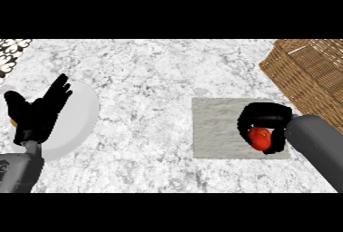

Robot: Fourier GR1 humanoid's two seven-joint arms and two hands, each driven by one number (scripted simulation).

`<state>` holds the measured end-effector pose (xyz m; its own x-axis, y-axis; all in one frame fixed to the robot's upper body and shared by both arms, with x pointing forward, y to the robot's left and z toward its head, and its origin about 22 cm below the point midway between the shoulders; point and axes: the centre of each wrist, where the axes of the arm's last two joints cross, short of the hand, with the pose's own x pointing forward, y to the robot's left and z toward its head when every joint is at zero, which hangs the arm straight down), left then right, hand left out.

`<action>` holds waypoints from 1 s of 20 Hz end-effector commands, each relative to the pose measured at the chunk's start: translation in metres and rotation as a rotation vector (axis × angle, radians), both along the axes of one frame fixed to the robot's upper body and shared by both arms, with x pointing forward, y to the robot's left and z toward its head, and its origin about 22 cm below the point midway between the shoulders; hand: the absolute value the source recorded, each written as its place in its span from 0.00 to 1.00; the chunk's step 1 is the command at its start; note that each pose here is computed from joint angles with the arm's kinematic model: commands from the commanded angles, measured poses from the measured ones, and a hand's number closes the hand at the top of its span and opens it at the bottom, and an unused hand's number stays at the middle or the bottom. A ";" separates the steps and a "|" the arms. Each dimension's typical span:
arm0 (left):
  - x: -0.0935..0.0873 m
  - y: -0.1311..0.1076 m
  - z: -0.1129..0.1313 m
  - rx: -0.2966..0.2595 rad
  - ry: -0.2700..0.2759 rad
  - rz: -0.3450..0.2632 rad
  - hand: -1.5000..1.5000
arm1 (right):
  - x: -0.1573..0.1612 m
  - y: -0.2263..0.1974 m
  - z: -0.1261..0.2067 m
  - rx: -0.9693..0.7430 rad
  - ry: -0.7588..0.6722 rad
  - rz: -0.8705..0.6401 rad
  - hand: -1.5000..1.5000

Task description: Pick the tomato from the placemat and place it in the basket

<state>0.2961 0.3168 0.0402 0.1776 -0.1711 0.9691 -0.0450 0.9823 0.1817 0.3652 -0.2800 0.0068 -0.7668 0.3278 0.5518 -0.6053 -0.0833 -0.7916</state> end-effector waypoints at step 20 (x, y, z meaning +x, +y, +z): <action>-0.005 -0.004 -0.004 -0.002 0.027 0.008 0.50 | 0.061 0.121 0.045 0.505 0.018 -1.592 1.00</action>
<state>0.2898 0.3157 0.0358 0.2012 -0.1631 0.9659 -0.0604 0.9821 0.1784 0.4104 -0.2159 0.0187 0.0869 0.6760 0.7318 -0.0797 0.7369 -0.6712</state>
